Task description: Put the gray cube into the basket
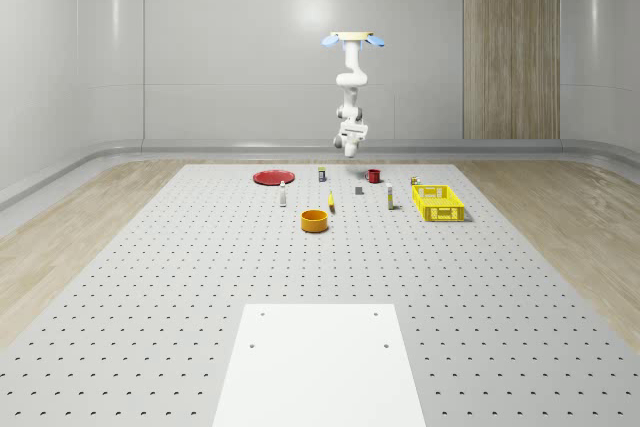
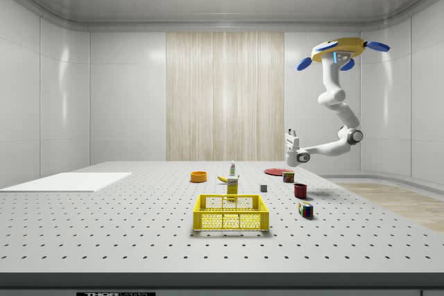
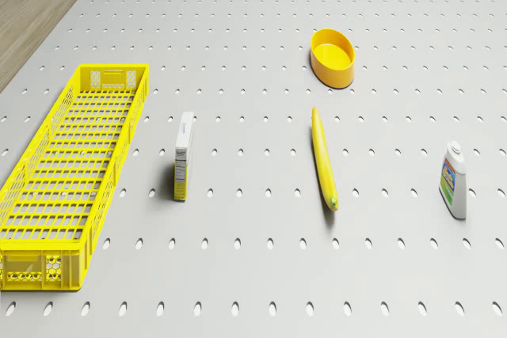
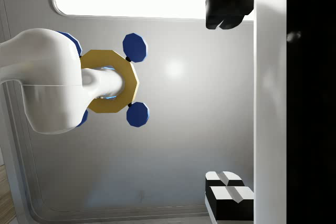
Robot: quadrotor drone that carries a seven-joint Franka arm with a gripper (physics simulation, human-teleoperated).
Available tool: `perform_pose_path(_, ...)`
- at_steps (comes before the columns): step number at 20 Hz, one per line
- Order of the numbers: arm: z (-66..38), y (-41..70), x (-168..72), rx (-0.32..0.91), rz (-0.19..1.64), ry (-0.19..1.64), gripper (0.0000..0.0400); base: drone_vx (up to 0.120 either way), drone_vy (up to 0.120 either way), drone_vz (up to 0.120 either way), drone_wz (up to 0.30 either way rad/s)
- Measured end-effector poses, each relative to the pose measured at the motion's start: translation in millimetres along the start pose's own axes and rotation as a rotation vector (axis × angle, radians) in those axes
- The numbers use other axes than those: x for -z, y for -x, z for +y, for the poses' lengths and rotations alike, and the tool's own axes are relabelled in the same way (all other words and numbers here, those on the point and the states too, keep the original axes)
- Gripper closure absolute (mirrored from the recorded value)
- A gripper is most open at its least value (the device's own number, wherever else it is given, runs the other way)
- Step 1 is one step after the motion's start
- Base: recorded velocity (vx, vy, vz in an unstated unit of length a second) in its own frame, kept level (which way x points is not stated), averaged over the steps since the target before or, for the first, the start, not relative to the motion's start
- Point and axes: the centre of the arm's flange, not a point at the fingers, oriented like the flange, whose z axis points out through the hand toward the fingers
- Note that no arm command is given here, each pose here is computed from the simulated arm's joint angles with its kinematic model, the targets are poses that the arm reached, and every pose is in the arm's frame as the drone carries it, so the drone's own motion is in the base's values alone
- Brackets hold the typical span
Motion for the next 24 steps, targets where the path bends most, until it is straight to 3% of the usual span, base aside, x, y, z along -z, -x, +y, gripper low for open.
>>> perform_pose_path(4,-11.9,12.4,-1.6,0.003,0.125,0.121,0.0000,0.120,0.000,0.000,0.000)
perform_pose_path(8,-33.1,34.2,-12.5,0.010,0.356,0.350,0.0000,0.120,0.000,-0.040,0.000)
perform_pose_path(11,-53.4,55.3,-37.4,0.017,0.630,0.623,0.0000,0.120,0.000,-0.120,0.000)
perform_pose_path(14,-67.1,70.2,-81.9,0.027,0.980,0.975,0.0000,0.107,0.000,-0.107,0.000)
perform_pose_path(16,-66.9,70.8,-115.9,0.033,1.223,1.219,0.0000,0.000,0.000,-0.060,0.000)
perform_pose_path(19,-54.8,59.7,-156.4,0.040,1.536,1.536,0.0000,0.000,0.000,-0.120,0.000)
perform_pose_path(24,-31.4,37.2,-186.6,0.053,1.854,1.857,0.0000,0.000,0.000,-0.120,0.000)
